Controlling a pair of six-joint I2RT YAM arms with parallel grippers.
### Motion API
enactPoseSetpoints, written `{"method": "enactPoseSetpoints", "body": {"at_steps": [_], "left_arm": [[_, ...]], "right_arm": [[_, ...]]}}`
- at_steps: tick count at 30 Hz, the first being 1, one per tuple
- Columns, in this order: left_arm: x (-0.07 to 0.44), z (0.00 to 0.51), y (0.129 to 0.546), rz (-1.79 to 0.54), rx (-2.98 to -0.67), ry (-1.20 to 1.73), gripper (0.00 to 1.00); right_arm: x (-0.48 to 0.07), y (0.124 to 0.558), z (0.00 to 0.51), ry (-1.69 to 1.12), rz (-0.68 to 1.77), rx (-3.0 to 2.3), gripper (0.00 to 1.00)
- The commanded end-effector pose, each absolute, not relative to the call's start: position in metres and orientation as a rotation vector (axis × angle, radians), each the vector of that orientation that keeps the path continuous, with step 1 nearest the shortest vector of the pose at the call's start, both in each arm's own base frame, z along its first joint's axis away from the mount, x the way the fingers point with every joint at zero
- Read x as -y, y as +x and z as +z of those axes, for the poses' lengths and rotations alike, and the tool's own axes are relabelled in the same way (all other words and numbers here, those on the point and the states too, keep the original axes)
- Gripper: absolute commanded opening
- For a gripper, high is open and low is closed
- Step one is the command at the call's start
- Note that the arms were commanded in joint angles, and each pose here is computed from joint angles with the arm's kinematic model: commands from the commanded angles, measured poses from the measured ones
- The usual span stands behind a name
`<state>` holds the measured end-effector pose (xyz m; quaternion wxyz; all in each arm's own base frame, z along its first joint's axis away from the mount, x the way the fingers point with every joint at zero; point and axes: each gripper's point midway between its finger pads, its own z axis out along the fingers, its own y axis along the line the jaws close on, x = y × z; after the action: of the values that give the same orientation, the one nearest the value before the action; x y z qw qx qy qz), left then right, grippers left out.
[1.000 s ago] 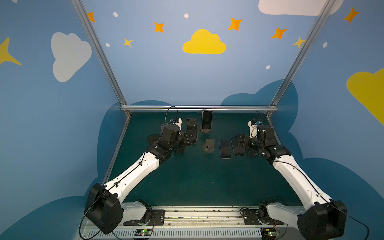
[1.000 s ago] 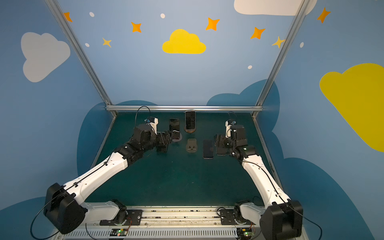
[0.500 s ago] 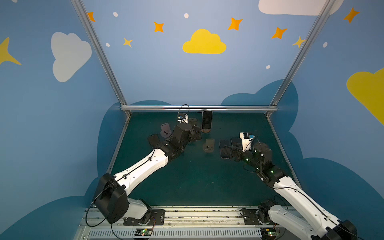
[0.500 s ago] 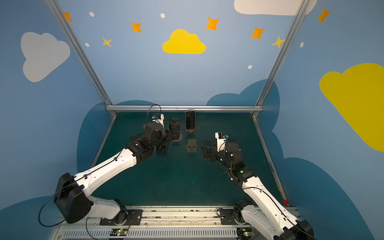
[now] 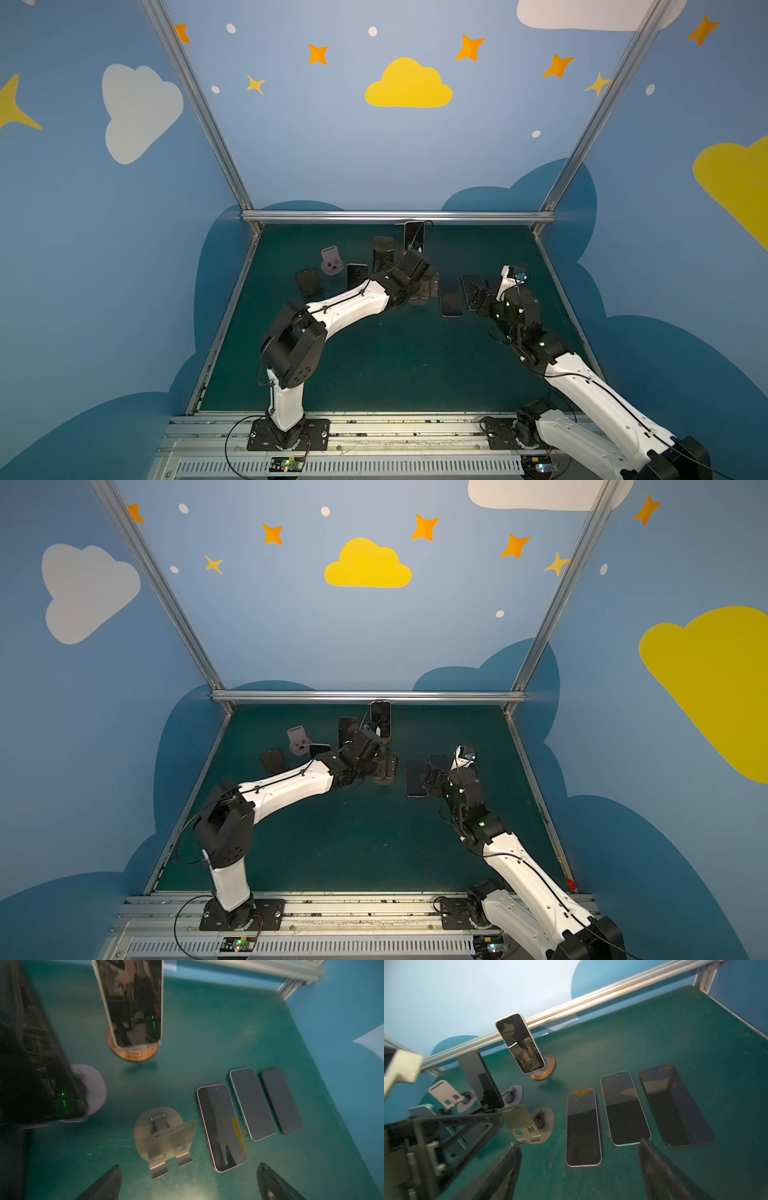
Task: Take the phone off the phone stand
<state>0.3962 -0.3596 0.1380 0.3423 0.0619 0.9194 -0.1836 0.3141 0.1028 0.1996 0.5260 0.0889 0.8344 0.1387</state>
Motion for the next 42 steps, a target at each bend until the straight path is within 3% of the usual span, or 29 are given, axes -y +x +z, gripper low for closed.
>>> {"method": "enactPoseSetpoints", "body": {"at_steps": [1, 12, 29, 42], "left_arm": [[0.351, 0.127, 0.396, -0.352, -2.466, 0.117, 0.99], [0.349, 0.1, 0.415, -0.163, -2.475, 0.134, 0.98], [0.36, 0.088, 0.433, -0.183, -2.422, 0.161, 0.73], [0.351, 0.087, 0.436, -0.122, -2.398, 0.147, 0.62]], "right_arm": [[-0.095, 0.314, 0.194, 0.276, 0.305, -2.004, 0.88], [-0.106, 0.313, 0.189, 0.253, 0.366, -2.046, 0.88], [-0.114, 0.312, 0.186, 0.22, 0.396, -2.071, 0.88], [-0.12, 0.31, 0.187, 0.162, 0.424, -2.063, 0.88]]}}
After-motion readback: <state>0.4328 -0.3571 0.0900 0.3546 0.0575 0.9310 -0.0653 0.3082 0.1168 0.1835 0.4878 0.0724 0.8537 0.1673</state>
